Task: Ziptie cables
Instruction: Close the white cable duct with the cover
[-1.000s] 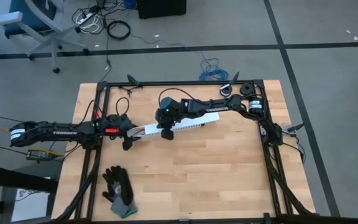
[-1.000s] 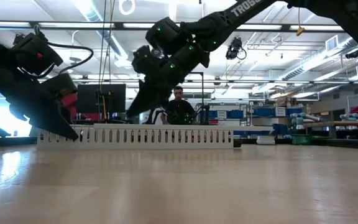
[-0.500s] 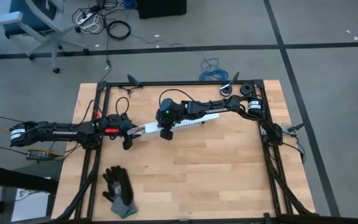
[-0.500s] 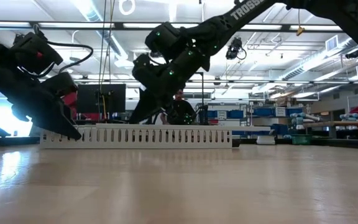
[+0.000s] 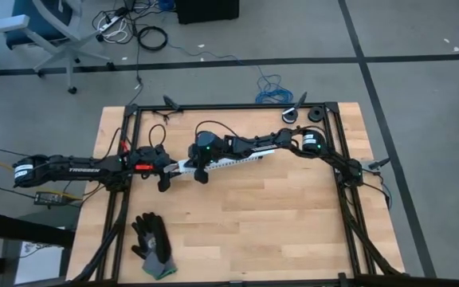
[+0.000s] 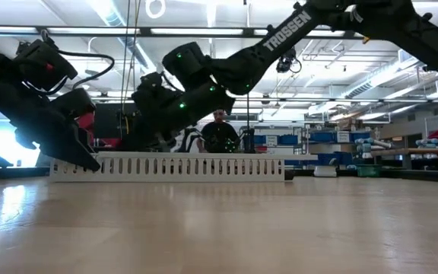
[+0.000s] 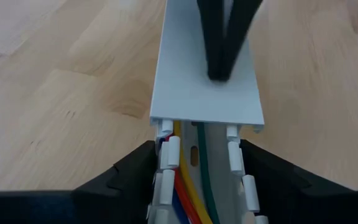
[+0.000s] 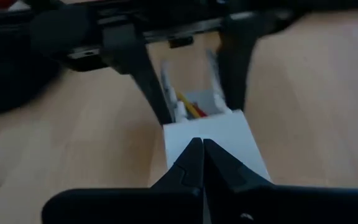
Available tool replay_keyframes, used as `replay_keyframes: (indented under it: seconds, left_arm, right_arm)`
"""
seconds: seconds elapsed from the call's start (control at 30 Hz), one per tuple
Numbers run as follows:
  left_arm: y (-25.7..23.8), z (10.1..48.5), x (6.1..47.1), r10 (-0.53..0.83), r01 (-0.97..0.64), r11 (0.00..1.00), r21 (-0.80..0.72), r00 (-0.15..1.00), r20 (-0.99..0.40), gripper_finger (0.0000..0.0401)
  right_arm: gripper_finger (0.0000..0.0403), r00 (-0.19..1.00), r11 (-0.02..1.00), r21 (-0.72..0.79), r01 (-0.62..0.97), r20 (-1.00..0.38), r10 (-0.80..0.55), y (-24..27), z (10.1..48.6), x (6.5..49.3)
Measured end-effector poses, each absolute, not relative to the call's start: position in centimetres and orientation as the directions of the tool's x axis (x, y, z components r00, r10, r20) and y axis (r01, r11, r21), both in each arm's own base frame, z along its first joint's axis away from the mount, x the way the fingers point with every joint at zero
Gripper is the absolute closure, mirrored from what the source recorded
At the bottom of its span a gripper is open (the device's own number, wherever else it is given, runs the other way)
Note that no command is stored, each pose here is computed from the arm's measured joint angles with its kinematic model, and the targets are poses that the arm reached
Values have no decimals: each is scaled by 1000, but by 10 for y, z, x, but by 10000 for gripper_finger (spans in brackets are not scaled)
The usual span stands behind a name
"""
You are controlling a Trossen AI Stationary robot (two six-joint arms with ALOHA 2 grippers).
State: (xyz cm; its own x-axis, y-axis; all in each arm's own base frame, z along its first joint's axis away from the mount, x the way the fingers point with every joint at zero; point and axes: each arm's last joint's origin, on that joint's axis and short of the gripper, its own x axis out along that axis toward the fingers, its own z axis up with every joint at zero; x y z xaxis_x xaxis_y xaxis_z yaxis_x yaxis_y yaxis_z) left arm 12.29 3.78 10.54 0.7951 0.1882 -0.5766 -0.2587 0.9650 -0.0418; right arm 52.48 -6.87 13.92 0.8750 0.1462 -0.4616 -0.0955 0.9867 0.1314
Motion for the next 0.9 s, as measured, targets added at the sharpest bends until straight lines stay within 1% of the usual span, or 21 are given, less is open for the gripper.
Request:
replay_keyframes:
  seconds: [0.1,0.23,0.4,0.53,0.7,0.9]
  left_arm:
    - [38,107,124,188,-255,966,-42,803,-565,182]
    - [38,106,124,187,-258,965,-46,800,-570,182]
    - [38,106,124,183,-255,966,-48,801,-569,175]
    - [38,107,124,176,-247,967,-54,809,-560,148]
    - [37,115,129,117,-202,973,-108,841,-528,116]
    - [40,135,140,107,-166,982,-86,876,-470,111]
  right_arm:
    - [403,914,987,76,-139,-374,157,-65,156,527]
    - [403,934,987,41,-158,-319,163,-63,185,524]
    - [403,907,988,47,-150,-391,156,-64,186,519]
    - [403,906,987,46,-156,-392,161,-61,189,518]
    - [403,904,987,41,-158,-395,161,-61,190,518]
    - [403,909,986,28,-163,-384,161,-60,201,515]
